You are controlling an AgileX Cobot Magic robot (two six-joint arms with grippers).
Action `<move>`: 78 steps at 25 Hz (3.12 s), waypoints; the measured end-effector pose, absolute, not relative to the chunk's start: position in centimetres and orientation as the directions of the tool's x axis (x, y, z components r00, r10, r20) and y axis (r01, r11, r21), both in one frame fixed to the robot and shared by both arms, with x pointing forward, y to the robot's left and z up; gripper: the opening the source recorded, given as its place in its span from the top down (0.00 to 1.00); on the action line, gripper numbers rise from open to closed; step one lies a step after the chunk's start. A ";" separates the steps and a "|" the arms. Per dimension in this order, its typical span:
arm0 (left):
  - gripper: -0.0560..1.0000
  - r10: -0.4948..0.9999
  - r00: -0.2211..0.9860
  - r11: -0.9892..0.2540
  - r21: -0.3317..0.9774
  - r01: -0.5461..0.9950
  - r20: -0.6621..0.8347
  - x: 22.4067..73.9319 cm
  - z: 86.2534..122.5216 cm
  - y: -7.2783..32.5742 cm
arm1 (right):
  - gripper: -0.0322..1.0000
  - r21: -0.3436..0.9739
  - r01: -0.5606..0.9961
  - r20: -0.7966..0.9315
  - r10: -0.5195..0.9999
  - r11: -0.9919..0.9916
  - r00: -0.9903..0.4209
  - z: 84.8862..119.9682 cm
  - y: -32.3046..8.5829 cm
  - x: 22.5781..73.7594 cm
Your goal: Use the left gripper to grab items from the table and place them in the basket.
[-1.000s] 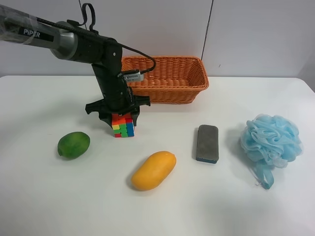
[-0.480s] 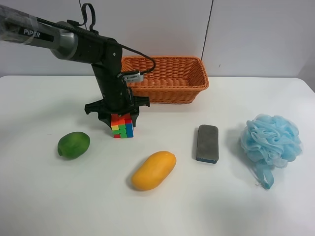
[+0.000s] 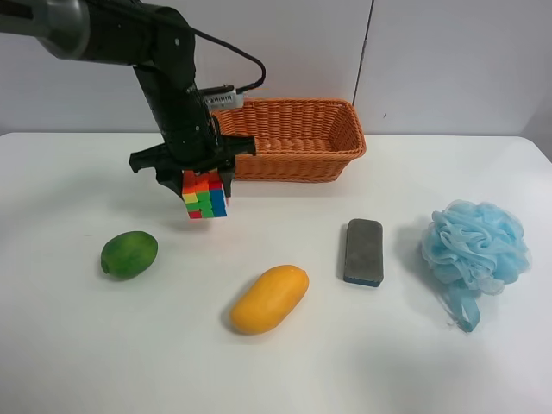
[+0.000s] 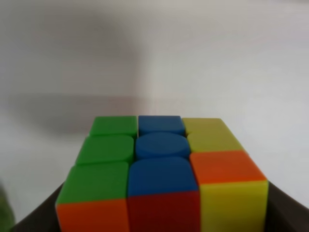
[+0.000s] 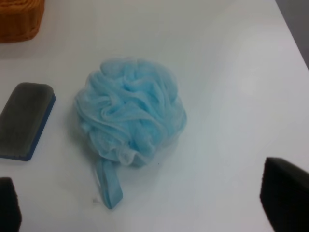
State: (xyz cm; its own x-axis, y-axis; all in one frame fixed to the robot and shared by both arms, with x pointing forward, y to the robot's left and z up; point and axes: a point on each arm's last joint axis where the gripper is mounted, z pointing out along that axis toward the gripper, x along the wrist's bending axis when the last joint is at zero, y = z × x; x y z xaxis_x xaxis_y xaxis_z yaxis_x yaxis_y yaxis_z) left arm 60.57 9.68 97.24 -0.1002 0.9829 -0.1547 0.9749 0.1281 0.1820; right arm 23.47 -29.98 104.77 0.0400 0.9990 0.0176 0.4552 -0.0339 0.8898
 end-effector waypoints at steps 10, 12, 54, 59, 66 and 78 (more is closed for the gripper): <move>0.41 0.974 -0.061 0.123 0.284 0.951 -0.217 60.0 105.3 10.0 | 0.01 0.890 0.455 0.018 0.999 -0.034 0.040 104.8 -30.0 23.5; 0.41 0.974 -0.035 0.107 0.314 0.943 -0.224 60.5 106.8 9.8 | 0.01 0.890 0.455 0.018 0.999 -0.034 0.040 104.8 -30.0 23.5; 0.41 0.951 0.235 -0.072 0.592 0.803 -0.203 73.1 95.3 3.0 | 0.01 0.890 0.455 0.018 0.999 -0.034 0.040 104.8 -30.0 23.5; 0.07 0.950 0.237 -0.070 0.598 0.798 -0.205 73.2 95.4 3.0 | 0.01 0.890 0.455 0.018 0.999 -0.034 0.040 104.8 -30.0 23.5; 0.01 0.951 0.234 -0.075 0.586 0.807 -0.200 73.0 95.8 3.1 | 0.01 0.890 0.455 0.018 0.999 -0.034 0.040 104.8 -30.0 23.5; 0.01 0.951 0.286 -0.183 0.528 0.830 -0.120 67.6 109.4 7.3 | 0.01 0.890 0.455 0.018 0.999 -0.034 0.040 104.8 -30.0 23.5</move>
State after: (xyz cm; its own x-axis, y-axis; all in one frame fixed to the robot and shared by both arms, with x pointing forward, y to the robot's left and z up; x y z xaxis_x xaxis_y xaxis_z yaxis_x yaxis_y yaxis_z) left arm 67.59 7.30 109.40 0.2863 0.9506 -0.1202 0.8295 -0.1832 0.5276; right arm 23.47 -29.98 104.77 0.0400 0.9990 0.0176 0.4552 -0.0339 0.8898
